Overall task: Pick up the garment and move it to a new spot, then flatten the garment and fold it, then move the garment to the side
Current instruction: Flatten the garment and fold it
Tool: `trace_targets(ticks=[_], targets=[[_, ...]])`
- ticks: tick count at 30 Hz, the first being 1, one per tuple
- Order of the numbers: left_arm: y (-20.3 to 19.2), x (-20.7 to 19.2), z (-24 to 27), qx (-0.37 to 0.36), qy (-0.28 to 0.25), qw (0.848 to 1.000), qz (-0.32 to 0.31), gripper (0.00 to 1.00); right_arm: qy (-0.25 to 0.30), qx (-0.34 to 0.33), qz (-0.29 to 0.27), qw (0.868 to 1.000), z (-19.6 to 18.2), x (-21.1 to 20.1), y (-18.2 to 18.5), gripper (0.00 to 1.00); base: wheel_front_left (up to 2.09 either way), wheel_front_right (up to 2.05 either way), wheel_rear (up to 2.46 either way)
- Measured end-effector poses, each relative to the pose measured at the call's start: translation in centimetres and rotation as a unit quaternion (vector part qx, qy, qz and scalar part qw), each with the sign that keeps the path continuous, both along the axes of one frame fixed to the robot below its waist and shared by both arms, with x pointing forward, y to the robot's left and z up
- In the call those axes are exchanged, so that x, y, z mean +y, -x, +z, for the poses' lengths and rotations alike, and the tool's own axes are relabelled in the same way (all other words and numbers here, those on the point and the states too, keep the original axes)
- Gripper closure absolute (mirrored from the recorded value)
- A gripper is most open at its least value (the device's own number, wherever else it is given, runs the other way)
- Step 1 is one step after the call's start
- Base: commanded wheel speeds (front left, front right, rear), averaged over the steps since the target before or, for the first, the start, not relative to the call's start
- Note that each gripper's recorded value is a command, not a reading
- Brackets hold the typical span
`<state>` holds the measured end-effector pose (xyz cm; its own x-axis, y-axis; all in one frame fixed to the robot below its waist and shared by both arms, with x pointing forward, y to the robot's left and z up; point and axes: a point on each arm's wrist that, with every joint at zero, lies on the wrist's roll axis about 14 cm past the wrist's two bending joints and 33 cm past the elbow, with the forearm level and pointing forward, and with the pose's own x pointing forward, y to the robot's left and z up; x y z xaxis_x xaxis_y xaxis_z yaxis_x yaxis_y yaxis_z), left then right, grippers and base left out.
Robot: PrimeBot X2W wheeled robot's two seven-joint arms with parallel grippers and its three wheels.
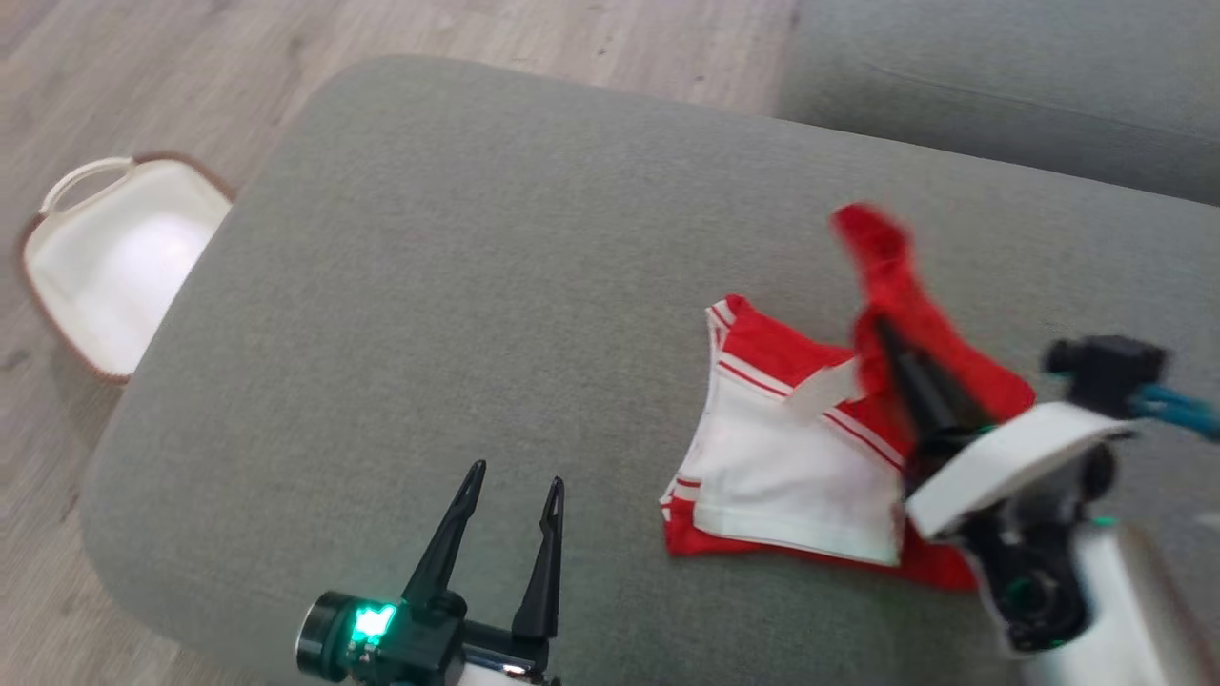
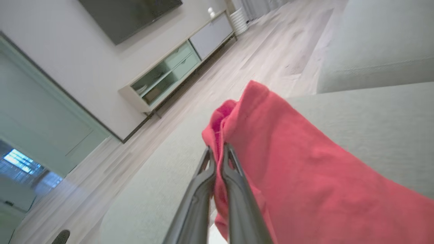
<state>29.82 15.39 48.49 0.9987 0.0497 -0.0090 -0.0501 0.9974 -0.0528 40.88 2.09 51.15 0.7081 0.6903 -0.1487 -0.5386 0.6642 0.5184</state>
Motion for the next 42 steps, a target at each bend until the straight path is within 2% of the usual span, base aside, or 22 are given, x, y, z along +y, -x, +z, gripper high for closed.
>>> trace_targets(ticks=[7,8,11,14,19,24,28,29,36,42], targets=[[0.5,1.1,-0.4,0.010,0.003,1.000,0.023,0.00,0.020,0.061,0.083,0.994,-4.1,5.5,2.9,1.00,0.00,0.00,0.00],[0.5,1.2,-0.5,0.012,0.003,1.000,0.026,0.00,0.024,0.076,0.091,0.993,-5.3,6.3,3.4,0.00,0.00,0.00,0.00],[0.4,1.2,-0.6,0.013,0.004,1.000,0.027,0.00,0.019,0.077,0.095,0.992,-5.7,7.0,3.7,0.00,0.00,0.00,0.00],[0.1,1.0,-0.4,0.009,0.005,1.000,0.022,0.00,-0.007,0.063,0.097,0.993,-4.2,7.7,3.7,0.00,0.00,0.00,0.00],[-0.5,0.6,0.5,-0.009,0.006,1.000,0.013,0.00,-0.032,-0.022,0.045,0.998,-0.5,5.2,2.2,0.00,0.00,0.00,0.00],[-0.9,0.1,1.5,-0.028,0.014,0.999,0.002,0.00,0.007,-0.133,-0.049,0.990,1.7,-2.1,0.4,0.00,0.00,0.00,0.00],[-0.6,-1.1,1.3,-0.026,0.020,0.999,-0.016,0.00,0.056,-0.183,-0.102,0.976,1.0,-7.2,1.7,0.00,0.00,0.00,0.00],[-0.6,-1.1,1.3,-0.026,0.020,0.999,-0.016,0.00,0.056,-0.183,-0.102,0.976,1.0,-7.2,1.7,0.00,0.00,0.00,0.00],[-0.6,-1.9,2.0,-0.042,0.018,0.999,-0.029,0.00,0.152,-0.182,-0.177,0.955,-2.5,-14.0,5.2,0.00,0.00,0.00,0.00],[0.5,-2.8,0.9,-0.026,0.015,0.999,-0.042,0.00,0.176,-0.153,-0.222,0.947,-4.6,-15.9,8.4,0.00,0.00,0.00,0.00]])
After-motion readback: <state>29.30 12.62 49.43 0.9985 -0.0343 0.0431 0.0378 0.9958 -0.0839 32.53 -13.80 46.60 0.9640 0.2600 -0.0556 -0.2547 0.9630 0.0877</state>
